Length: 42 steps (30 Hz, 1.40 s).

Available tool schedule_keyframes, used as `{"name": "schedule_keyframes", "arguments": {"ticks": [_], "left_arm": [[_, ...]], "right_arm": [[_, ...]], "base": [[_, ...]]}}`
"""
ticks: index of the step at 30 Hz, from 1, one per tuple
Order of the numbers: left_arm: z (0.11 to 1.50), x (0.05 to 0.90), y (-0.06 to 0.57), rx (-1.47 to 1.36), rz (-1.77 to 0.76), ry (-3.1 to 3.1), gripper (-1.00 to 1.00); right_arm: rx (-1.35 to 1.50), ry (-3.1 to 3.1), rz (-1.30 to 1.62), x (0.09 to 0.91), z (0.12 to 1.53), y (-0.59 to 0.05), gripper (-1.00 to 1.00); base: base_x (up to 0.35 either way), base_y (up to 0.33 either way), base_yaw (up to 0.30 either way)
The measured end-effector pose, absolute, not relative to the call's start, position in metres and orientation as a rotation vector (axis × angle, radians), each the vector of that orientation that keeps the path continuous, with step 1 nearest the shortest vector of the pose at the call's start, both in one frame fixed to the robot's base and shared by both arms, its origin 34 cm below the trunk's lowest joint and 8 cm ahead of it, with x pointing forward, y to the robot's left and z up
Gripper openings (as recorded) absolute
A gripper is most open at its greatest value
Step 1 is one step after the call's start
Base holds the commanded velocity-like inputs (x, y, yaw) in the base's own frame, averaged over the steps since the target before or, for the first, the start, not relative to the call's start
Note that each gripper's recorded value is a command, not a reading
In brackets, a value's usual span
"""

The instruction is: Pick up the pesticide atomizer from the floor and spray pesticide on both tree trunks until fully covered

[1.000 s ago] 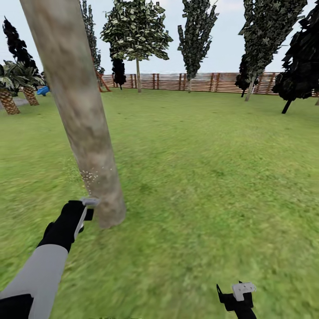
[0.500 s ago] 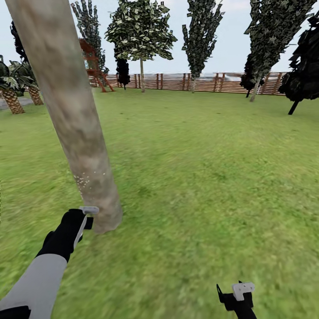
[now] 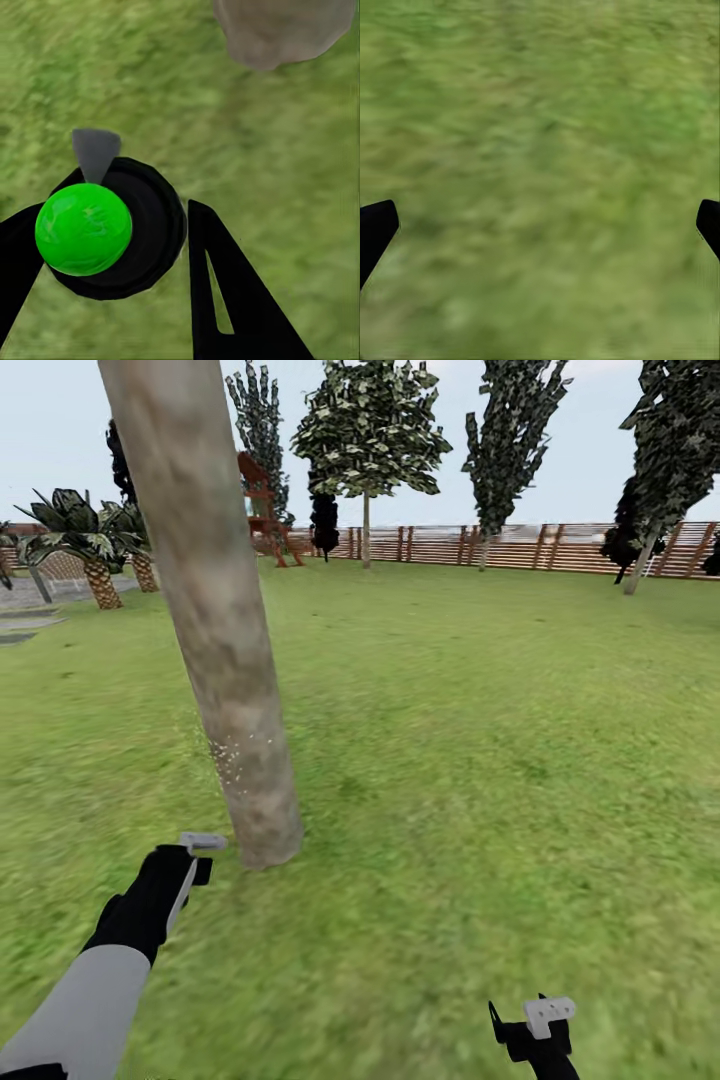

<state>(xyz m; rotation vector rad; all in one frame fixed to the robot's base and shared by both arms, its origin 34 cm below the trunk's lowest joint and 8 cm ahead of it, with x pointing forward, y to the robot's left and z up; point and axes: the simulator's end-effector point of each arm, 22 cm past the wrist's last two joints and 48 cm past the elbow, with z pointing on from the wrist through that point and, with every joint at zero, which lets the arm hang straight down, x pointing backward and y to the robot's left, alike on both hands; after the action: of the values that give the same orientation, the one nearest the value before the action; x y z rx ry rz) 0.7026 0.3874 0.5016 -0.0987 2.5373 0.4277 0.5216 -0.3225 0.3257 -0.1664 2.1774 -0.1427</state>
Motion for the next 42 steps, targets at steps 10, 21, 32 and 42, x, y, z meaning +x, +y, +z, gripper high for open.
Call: {"name": "schedule_keyframes", "arguments": {"ticks": [10, 21, 32, 42], "left_arm": [[0.502, 0.709, 0.367, -0.086, 0.388, 2.515, -1.00], [0.505, 0.712, 0.366, -0.089, 0.384, 2.506, -1.00], [0.506, 0.712, 0.369, -0.099, 0.384, 2.503, -1.00], [0.508, 0.711, 0.374, -0.106, 0.391, 2.503, -1.00]], "right_arm": [[-0.166, 2.177, -0.143, 0.522, 0.326, -0.323, 1.00], [-0.167, 2.177, -0.143, 0.522, 0.326, -0.323, 1.00], [-0.168, 2.177, -0.142, 0.522, 0.326, -0.322, 1.00], [-0.166, 2.178, -0.143, 0.521, 0.326, -0.322, 1.00]], "base": [[0.211, -0.197, 0.011], [0.054, -0.268, 0.000], [0.026, -0.274, 0.084], [0.114, -0.161, 0.276]]}}
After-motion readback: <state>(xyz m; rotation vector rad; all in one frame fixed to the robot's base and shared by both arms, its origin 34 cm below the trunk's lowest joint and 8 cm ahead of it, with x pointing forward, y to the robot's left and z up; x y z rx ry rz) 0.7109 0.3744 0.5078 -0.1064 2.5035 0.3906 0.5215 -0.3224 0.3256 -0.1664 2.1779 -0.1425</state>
